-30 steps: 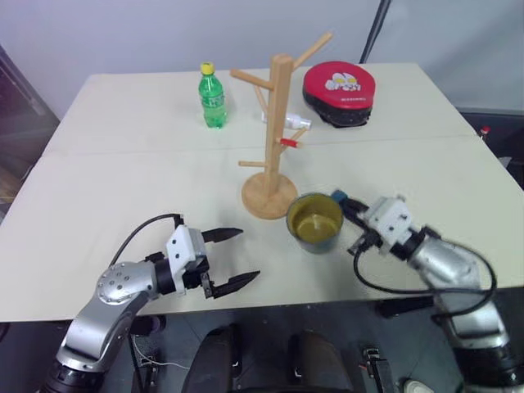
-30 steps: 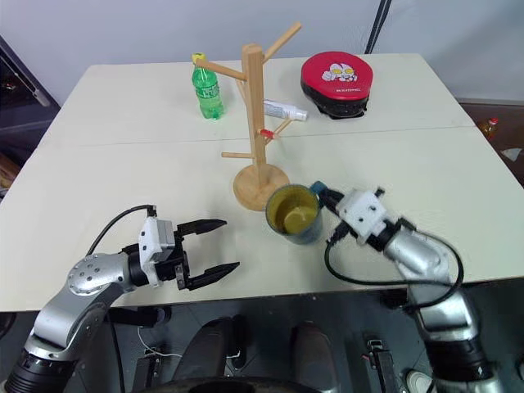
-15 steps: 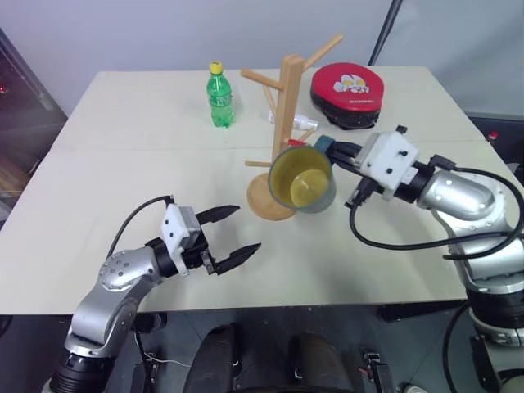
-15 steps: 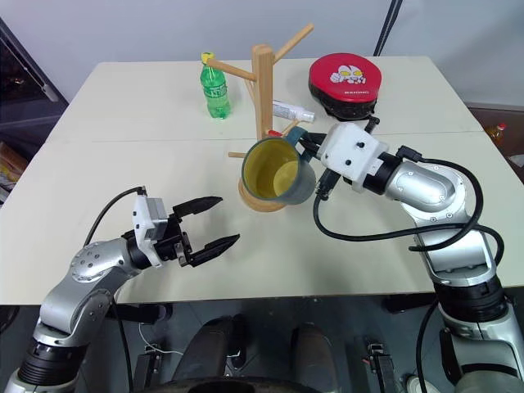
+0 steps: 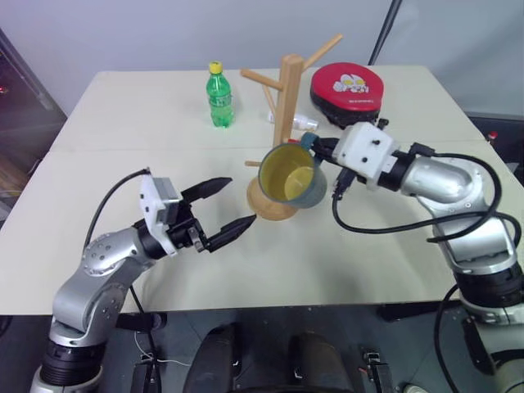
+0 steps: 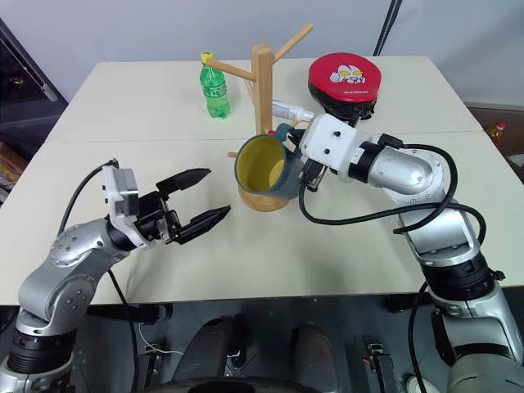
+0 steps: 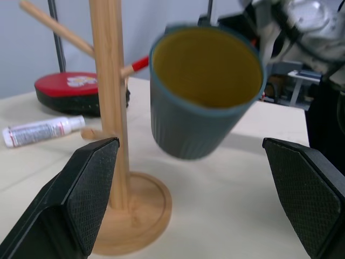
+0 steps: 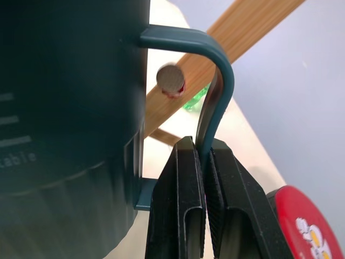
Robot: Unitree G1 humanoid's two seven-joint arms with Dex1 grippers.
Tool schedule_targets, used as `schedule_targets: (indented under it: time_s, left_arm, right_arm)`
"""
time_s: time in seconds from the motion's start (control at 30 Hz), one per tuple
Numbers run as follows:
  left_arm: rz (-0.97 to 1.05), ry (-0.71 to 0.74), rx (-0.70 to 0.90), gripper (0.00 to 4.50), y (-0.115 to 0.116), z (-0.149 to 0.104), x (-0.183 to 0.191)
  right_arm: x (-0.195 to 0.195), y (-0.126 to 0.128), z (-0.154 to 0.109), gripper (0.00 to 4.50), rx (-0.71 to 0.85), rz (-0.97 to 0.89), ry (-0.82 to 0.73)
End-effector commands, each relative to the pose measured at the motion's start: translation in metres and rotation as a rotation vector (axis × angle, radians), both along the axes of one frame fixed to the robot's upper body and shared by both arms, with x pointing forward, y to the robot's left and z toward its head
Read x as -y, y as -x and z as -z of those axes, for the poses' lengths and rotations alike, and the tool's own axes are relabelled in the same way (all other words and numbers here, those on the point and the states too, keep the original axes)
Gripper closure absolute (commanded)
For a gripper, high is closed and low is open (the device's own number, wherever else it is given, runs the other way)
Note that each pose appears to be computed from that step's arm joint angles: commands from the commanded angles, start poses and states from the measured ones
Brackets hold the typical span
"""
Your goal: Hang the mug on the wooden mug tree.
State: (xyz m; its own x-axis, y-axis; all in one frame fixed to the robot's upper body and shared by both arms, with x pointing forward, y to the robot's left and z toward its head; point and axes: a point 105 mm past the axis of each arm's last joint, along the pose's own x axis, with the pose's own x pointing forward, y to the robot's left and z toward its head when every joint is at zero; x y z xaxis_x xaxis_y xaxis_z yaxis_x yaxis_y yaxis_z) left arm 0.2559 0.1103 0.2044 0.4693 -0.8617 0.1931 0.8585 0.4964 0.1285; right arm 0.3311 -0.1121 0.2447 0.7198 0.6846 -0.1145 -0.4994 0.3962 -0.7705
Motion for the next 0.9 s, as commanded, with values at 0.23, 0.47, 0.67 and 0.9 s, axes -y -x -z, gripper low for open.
schedule_targets:
  time_s: [0.23, 0.47, 0.67, 0.9]
  left_arm:
    - [0.029, 0.012, 0.091, 0.0, 0.007, -0.026, 0.007]
    - [0.026, 0.015, 0.092, 0.0, 0.006, -0.027, 0.007]
    - [-0.068, 0.02, 0.059, 0.0, -0.007, -0.019, -0.003]
    - [-0.498, 0.112, -0.015, 0.0, -0.051, 0.007, -0.062]
  right_arm:
    - [-0.005, -0.008, -0.012, 4.16, 0.058, 0.028, 0.002]
    - [-0.001, -0.006, -0.025, 1.14, 0.112, 0.045, -0.007]
    - [0.03, 0.011, -0.037, 1.14, 0.084, 0.075, -0.088]
    - [0.089, 0.016, 0.027, 1.14, -0.143, 0.228, -0.485]
